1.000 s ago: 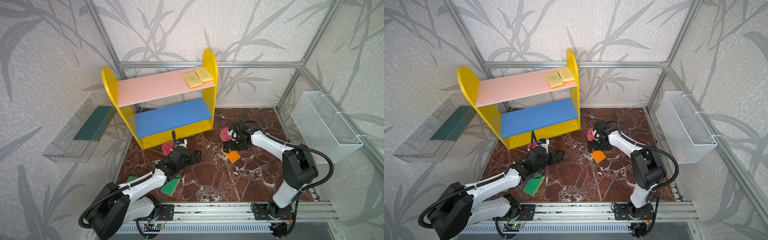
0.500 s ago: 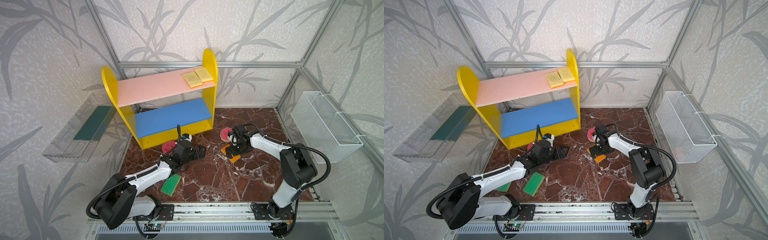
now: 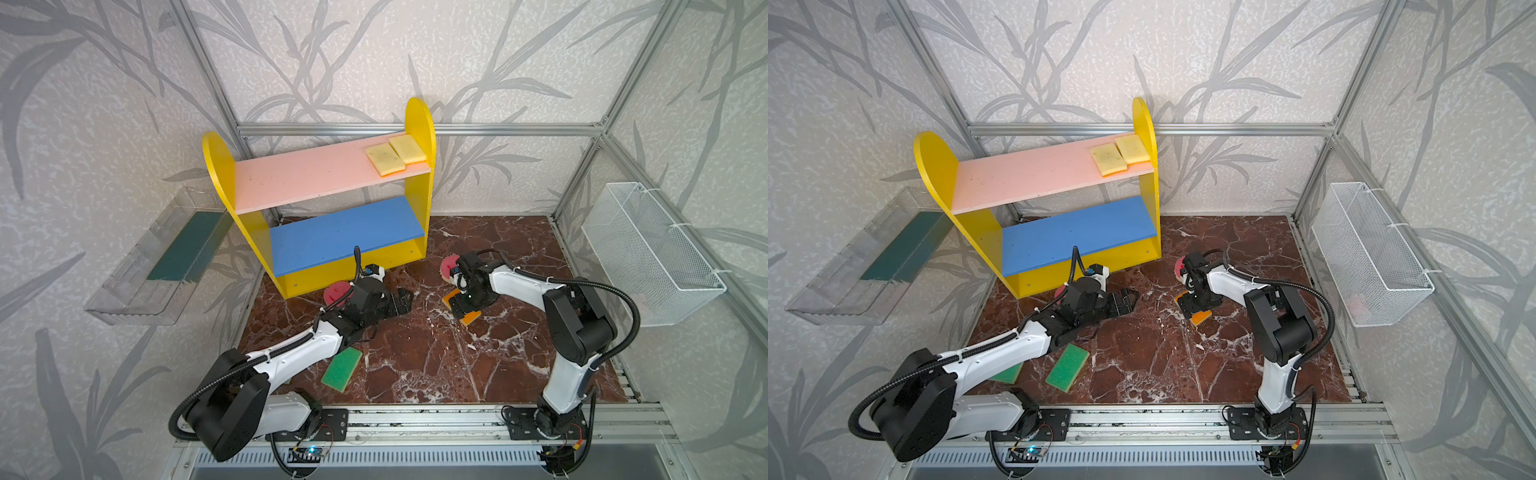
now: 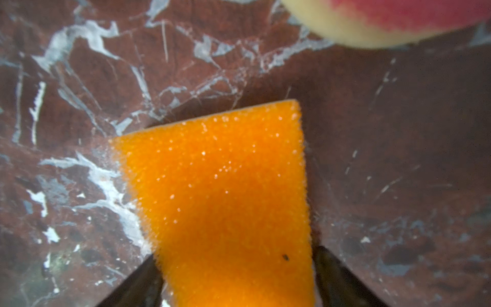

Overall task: Place and organize the cleaning sponges onto the shelf
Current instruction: 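Carry the orange-and-yellow sponge toward the left gripper near the shelf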

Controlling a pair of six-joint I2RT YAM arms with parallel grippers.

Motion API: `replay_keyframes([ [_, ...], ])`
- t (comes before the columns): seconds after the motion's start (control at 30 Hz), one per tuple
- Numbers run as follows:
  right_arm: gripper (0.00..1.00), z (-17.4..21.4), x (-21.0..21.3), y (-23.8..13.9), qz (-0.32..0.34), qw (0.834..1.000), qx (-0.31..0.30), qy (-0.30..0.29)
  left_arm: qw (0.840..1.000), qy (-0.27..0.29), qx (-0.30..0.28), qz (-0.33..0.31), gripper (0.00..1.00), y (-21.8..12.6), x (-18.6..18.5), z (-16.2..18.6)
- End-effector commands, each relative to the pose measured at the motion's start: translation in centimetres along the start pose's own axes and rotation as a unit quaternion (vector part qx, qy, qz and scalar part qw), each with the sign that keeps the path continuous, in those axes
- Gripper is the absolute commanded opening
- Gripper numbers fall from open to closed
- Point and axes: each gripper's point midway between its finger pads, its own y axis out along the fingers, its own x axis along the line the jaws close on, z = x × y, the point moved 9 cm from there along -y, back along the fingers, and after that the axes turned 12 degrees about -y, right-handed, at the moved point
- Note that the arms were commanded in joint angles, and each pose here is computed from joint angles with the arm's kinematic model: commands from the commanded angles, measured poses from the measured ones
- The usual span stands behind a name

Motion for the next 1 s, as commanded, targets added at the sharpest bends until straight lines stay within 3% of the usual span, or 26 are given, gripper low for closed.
replay_keyframes([
  [0.0, 0.65, 0.2, 0.9, -0.5, 0.005, 1.000, 0.008, -0.004, 1.000, -0.001, -0.010, 0.019, 0.99, -1.4, -1.1, -0.9],
  [0.13, 0.54, 0.3, 1.4, -1.7, -0.013, 1.000, -0.019, 0.005, 0.999, -0.016, -0.012, 0.049, 0.99, -2.8, -1.2, -1.2],
  [0.23, 0.52, 0.1, 2.1, -3.5, -0.047, 0.997, -0.060, 0.007, 0.998, -0.011, -0.011, 0.068, 0.99, -4.2, -1.5, -1.6],
  [0.33, 0.52, -0.8, 3.4, -6.0, -0.118, 0.984, -0.134, -0.002, 0.997, -0.011, -0.025, 0.075, 0.99, -5.6, -1.4, -2.2],
  [0.43, 0.52, -1.7, 4.7, -8.3, -0.206, 0.957, -0.205, -0.007, 0.995, -0.024, -0.050, 0.088, 0.99, -7.0, -1.0, -3.0],
  [0.53, 0.52, -3.2, 5.7, -10.3, -0.300, 0.919, -0.255, -0.021, 0.989, -0.044, -0.069, 0.123, 0.99, -8.4, -0.9, -4.0],
  [0.67, 0.53, -5.4, 6.7, -12.0, -0.440, 0.848, -0.292, -0.034, 0.976, -0.043, -0.085, 0.195, 0.99, -9.4, -1.8, -5.4],
  [0.77, 0.53, -6.5, 7.1, -12.4, -0.497, 0.815, -0.295, -0.050, 0.968, -0.007, -0.076, 0.240, 0.99, -9.4, -3.2, -5.9],
  [0.83, 0.53, -6.9, 7.1, -12.6, -0.505, 0.806, -0.302, -0.058, 0.964, 0.005, -0.067, 0.255, 0.99, -8.7, -3.7, -6.1],
  [0.97, 0.54, -7.5, 6.9, -12.5, -0.499, 0.816, -0.288, -0.048, 0.967, -0.003, -0.064, 0.248, 0.99, -7.1, -3.6, -6.6],
])
